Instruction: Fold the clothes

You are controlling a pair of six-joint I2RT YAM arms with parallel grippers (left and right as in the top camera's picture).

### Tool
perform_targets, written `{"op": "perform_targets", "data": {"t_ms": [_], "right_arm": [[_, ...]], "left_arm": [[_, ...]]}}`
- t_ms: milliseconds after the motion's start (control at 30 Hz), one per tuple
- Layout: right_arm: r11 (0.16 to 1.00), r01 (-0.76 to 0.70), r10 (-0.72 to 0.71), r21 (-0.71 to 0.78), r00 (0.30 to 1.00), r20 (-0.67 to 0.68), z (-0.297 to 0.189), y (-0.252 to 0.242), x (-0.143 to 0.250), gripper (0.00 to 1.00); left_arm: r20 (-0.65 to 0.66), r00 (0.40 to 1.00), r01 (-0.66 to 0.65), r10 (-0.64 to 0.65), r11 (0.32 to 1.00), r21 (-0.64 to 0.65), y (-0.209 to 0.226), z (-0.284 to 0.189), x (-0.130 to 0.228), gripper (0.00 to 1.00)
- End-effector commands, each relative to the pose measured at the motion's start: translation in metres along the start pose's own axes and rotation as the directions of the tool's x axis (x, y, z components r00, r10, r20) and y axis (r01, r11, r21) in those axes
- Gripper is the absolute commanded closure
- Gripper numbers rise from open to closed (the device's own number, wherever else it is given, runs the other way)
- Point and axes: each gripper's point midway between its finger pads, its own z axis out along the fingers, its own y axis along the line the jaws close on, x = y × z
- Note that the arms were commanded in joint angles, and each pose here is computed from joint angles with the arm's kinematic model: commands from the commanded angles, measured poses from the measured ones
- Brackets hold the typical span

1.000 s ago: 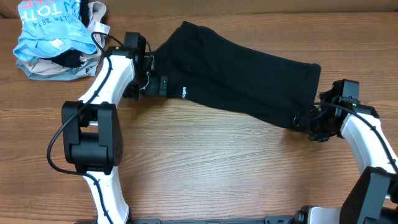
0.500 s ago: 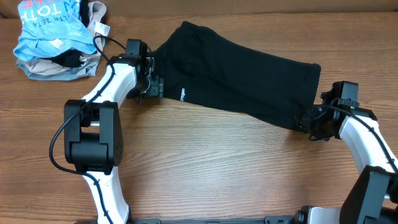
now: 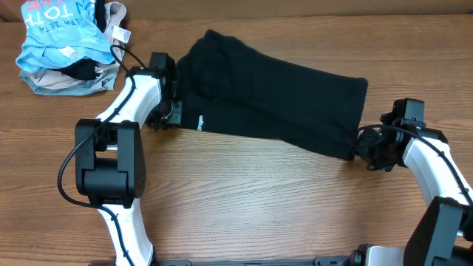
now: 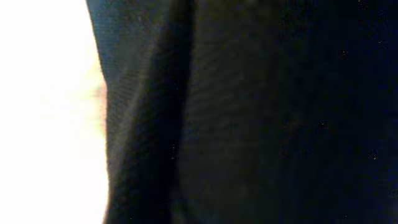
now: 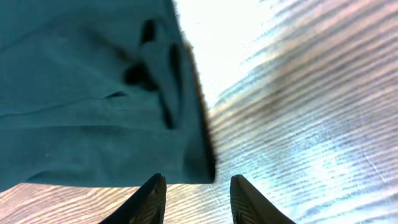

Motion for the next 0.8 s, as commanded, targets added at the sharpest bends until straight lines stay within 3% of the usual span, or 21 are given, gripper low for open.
{"op": "perform_targets", "data": {"t_ms": [0, 433, 767], "right_arm": [[1.0, 0.003, -0.003, 0.006, 1.0, -0.017, 0.002, -0.001, 0.005, 0.63], [1.0, 0.007, -0.006, 0.003, 0.988, -0.151, 0.001, 0.004, 0.04, 0.62], [1.0, 0.008, -0.011, -0.025, 0.991, -0.132, -0.01, 0.009, 0.038, 0.62]], "left_arm": [[-0.071, 0.997, -0.001, -0.005, 0.996, -0.087, 0.021, 0.003, 0.018, 0.81], [-0.368, 0.926, 0.055, -0.084, 0.995, -0.089, 0.019, -0.014, 0.092, 0.82], [-0.429, 0.889, 0.088, -0.161, 0.979, -0.185, 0.031, -0.026, 0.112, 0.91]]}}
